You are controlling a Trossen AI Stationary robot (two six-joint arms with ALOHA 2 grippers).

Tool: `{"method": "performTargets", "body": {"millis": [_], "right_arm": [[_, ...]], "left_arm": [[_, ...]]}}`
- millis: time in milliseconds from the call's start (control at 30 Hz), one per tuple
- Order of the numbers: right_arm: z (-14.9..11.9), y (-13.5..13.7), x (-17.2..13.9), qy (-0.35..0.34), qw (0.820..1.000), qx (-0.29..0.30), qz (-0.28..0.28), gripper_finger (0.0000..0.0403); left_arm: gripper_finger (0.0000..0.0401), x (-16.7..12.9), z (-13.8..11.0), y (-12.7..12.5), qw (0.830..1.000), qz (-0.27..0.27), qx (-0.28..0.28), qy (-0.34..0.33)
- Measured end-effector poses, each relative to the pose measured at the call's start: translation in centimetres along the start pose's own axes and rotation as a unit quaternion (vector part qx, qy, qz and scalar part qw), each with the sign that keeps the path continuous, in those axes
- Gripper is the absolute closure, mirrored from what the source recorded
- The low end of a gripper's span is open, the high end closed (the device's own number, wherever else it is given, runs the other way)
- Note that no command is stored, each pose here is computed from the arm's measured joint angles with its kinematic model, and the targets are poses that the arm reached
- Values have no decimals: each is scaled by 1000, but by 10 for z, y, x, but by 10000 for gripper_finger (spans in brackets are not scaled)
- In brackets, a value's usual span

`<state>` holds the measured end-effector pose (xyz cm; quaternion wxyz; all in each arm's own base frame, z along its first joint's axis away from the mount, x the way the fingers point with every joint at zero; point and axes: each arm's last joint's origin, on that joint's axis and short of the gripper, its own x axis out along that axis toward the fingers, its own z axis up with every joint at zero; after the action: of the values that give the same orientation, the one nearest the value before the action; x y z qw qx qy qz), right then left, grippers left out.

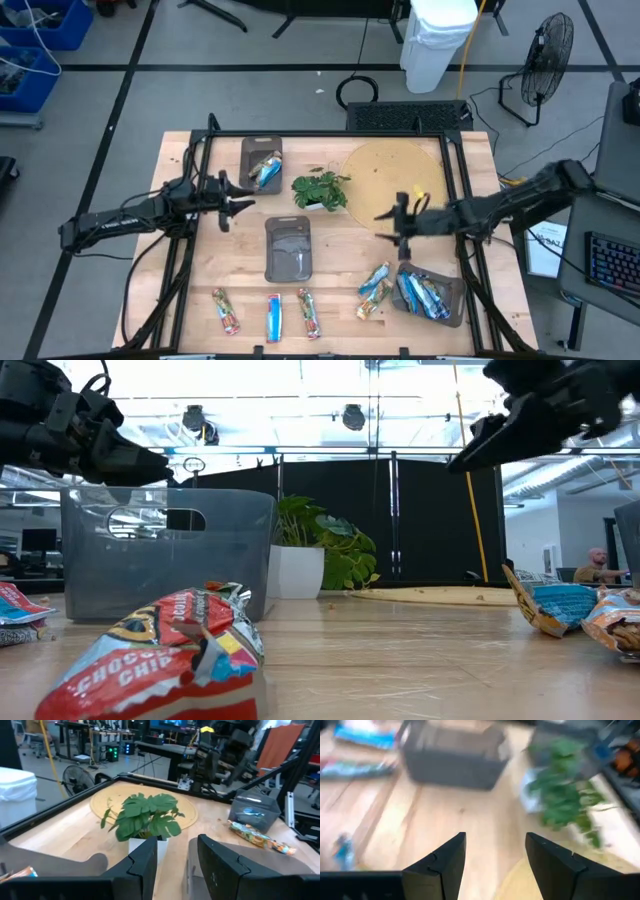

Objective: Pick and place Granola Bars by type
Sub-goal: Put the top orange granola bar into the top black bin

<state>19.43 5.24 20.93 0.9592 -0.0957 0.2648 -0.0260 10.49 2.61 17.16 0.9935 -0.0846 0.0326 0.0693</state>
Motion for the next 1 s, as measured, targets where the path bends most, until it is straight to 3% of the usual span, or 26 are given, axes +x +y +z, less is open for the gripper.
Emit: {"method": "performTargets", "body": {"millis": [233,400,767,1000], "right_arm": [[22,54,32,111,992,-7,53,206],[25,81,53,168,978,35,117,206],[14,95,67,225,960,99,133,206],[4,104,78,243,954,93,150,206]], "left_arm": [[258,0,-1,-2,1000,-12,-3,3],[258,0,-1,-2,1000,-12,-4,3],[258,0,-1,-2,1000,-11,-3,4],[258,0,-1,-2,1000,-11,-3,4]]}}
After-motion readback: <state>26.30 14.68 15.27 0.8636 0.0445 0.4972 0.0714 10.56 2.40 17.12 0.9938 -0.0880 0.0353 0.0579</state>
